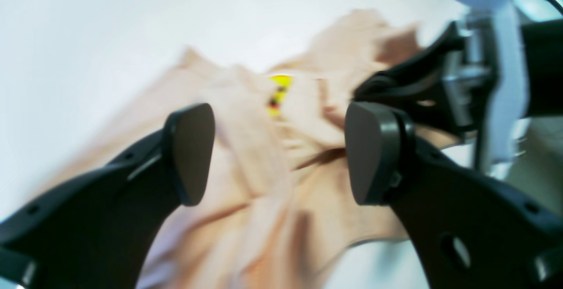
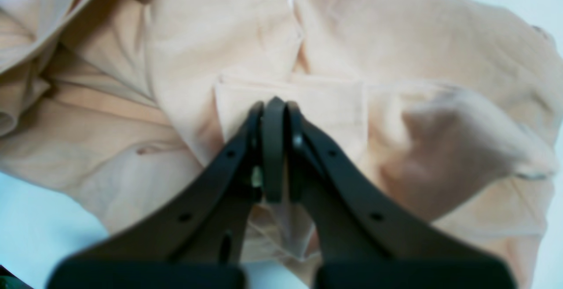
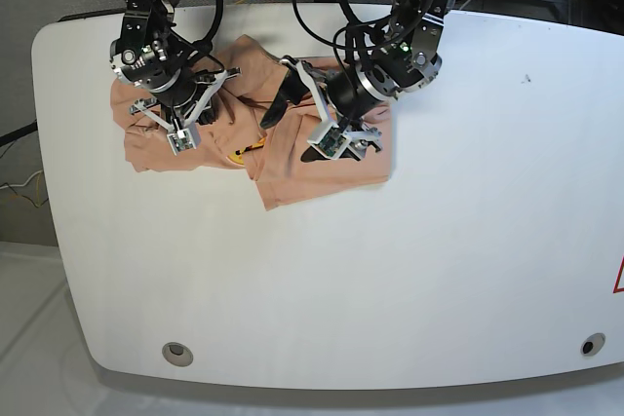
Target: Fold the T-shirt properly
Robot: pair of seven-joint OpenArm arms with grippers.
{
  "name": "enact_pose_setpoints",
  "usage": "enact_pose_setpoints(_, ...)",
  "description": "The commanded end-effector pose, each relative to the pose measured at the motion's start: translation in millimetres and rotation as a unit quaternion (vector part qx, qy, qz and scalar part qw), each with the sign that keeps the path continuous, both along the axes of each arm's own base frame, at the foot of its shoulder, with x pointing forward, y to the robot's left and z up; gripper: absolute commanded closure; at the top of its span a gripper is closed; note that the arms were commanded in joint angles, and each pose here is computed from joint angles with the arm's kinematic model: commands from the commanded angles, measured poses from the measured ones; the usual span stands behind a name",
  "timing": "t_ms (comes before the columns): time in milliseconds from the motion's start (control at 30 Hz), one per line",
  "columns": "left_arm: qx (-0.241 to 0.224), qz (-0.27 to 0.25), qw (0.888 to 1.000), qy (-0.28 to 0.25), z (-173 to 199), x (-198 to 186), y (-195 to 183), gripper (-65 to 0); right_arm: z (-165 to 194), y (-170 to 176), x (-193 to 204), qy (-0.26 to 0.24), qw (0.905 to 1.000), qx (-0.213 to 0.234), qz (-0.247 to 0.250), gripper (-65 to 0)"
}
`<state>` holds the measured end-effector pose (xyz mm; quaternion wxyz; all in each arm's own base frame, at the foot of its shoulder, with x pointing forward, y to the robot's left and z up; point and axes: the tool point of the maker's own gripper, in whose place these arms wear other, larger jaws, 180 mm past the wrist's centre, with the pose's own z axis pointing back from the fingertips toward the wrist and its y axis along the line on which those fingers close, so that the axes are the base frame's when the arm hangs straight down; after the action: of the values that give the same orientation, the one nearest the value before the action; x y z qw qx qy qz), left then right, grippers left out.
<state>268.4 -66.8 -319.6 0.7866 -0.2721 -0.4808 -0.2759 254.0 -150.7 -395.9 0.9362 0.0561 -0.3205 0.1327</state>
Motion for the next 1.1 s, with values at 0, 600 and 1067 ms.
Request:
enact_pose_setpoints(0, -0.014, 0.014, 0.999, -0.033, 20.5, 14.1, 8.6, -44.2, 8.9, -0.5, 7.5, -0.018, 0.9998, 0.002, 0.001, 0.0)
enact_pose_setpoints(600, 0.029, 0.051, 0.998, -0.006, -11.8, 24.5, 53.0, -43.9, 10.3, -0.5, 8.4, -0.021, 0.9998, 0.002, 0.001, 0.0)
enact_pose_setpoints(1067, 0.028, 0.047, 0.998, 0.040, -38.6, -3.0, 48.3, -43.9, 10.8, -0.5, 8.6, -0.021, 0.9998, 0.002, 0.002, 0.0)
